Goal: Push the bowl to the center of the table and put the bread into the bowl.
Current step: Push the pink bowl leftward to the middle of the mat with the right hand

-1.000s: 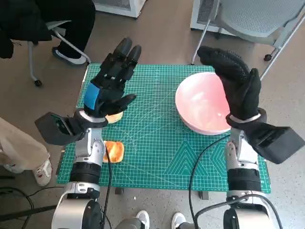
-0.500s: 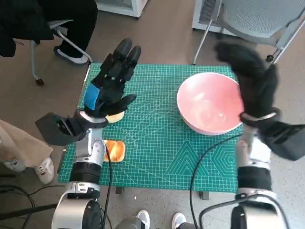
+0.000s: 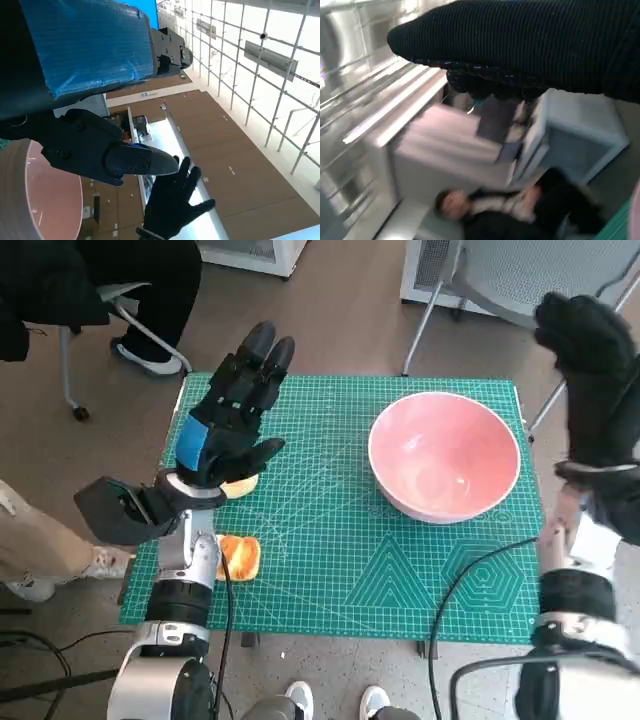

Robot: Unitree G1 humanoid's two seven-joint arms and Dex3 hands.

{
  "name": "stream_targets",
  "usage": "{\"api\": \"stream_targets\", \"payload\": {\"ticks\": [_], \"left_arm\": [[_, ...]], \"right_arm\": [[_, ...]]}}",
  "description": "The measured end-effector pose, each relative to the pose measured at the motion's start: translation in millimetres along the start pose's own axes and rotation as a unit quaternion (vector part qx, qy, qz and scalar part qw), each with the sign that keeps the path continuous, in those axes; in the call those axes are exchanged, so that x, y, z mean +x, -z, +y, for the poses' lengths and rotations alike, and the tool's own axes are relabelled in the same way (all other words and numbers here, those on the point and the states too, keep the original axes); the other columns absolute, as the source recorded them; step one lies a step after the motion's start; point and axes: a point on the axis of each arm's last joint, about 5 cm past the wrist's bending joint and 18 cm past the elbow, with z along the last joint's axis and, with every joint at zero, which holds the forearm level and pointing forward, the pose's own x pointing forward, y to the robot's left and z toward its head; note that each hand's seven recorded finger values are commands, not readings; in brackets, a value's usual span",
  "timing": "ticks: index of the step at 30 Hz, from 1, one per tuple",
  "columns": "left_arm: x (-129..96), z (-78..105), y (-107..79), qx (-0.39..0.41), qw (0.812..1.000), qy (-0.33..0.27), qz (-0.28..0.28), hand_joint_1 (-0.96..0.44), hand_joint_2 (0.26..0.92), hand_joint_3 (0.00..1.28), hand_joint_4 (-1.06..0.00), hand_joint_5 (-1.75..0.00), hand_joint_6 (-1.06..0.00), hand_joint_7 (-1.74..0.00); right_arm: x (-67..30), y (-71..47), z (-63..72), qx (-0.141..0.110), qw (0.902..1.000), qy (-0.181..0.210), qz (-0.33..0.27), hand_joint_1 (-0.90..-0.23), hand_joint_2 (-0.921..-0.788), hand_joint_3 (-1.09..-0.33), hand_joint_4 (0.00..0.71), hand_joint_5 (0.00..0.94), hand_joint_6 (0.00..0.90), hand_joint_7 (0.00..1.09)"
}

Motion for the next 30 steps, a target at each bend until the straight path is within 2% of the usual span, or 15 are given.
{"api": "stream_targets", "payload": {"ticks": [3,6,15,21,30], "left_arm": [[0,0.2,-0.1,0.0,1.0,0.001,0.0,-0.56,0.921,0.24,-0.01,0.0,-0.17,-0.01],[0,0.9,-0.5,0.001,1.0,0.001,-0.001,-0.55,0.921,0.24,-0.01,0.0,-0.17,-0.01],[-1,2.1,-0.7,-0.001,1.0,0.001,-0.003,-0.55,0.921,0.24,-0.01,0.0,-0.17,-0.01],[-3,4.3,-1.5,-0.003,1.0,-0.004,-0.006,-0.55,0.921,0.24,-0.01,0.0,-0.17,-0.02],[-2,5.2,-2.8,-0.003,1.0,-0.006,-0.008,-0.55,0.921,0.24,-0.02,-0.01,-0.18,-0.02]], "right_arm": [[-0.8,1.9,-4.6,-0.007,0.9996,0.014,0.023,-0.674,-0.921,-0.779,0.152,0.0,0.06,0.4],[-2.1,4.7,-7.1,-0.003,0.9986,0.028,0.045,-0.681,-0.921,-0.777,0.144,0.0,0.057,0.39],[-7.1,14.9,-9.1,0.041,0.9908,0.055,0.117,-0.663,-0.921,-0.799,0.132,0.0,0.067,0.35],[-13.0,21.9,-10.1,0.078,0.9809,0.075,0.161,-0.668,-0.921,-0.806,0.133,0.001,0.081,0.33],[-20.2,29.7,-9.8,0.108,0.9655,0.095,0.217,-0.661,-0.921,-0.814,0.156,0.002,0.142,0.24]]}}
